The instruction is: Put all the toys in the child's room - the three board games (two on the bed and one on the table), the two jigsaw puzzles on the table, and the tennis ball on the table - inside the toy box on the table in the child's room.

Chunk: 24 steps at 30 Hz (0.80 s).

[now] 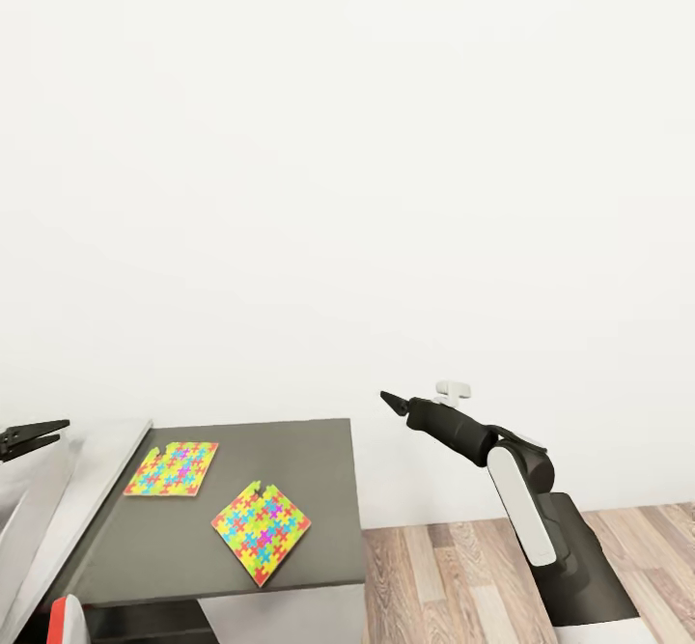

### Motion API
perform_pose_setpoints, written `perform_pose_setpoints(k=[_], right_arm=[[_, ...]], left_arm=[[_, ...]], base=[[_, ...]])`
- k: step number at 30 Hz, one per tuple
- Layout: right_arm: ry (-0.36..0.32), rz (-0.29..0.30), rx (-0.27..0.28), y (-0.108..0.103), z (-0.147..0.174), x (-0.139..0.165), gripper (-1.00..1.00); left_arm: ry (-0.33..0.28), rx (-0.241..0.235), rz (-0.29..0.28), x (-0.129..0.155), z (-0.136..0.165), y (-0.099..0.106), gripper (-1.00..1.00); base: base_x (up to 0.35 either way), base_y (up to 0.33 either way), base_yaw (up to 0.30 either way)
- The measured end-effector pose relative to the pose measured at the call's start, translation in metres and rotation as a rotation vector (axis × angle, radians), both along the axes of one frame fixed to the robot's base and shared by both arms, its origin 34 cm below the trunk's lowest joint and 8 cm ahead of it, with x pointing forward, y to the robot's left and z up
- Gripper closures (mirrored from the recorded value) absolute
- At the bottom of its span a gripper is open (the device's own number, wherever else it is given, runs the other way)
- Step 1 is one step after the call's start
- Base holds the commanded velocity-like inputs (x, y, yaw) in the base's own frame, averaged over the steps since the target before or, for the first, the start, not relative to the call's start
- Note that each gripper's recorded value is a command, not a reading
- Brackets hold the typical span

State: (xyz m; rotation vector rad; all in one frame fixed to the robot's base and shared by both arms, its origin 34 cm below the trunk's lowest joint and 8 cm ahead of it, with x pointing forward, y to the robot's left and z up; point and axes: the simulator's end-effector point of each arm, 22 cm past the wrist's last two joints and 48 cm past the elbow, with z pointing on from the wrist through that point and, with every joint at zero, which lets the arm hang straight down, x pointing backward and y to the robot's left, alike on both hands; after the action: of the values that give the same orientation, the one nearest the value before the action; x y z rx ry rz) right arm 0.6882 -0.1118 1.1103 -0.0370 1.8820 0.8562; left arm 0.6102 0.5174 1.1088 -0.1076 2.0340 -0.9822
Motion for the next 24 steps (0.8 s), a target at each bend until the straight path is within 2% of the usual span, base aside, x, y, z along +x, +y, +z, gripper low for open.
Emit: perform_pose_setpoints(k=[7, 24], right_arm=[[-0.009, -0.002, 0.001, -0.001, 0.005, -0.001, -1.0], [-0.027, -0.032, 0.014, -0.013, 0.018, 0.0, -1.0]], left_arm=[[-0.008, -0.004, -0.004, 0.0, 0.003, -0.003, -1.0], [-0.035, -0.002, -0.017, -0.002, 0.011, -0.009, -1.0]], base=[[-0.032, -0.056, -0.199], [-0.074, -0.176, -0.2]])
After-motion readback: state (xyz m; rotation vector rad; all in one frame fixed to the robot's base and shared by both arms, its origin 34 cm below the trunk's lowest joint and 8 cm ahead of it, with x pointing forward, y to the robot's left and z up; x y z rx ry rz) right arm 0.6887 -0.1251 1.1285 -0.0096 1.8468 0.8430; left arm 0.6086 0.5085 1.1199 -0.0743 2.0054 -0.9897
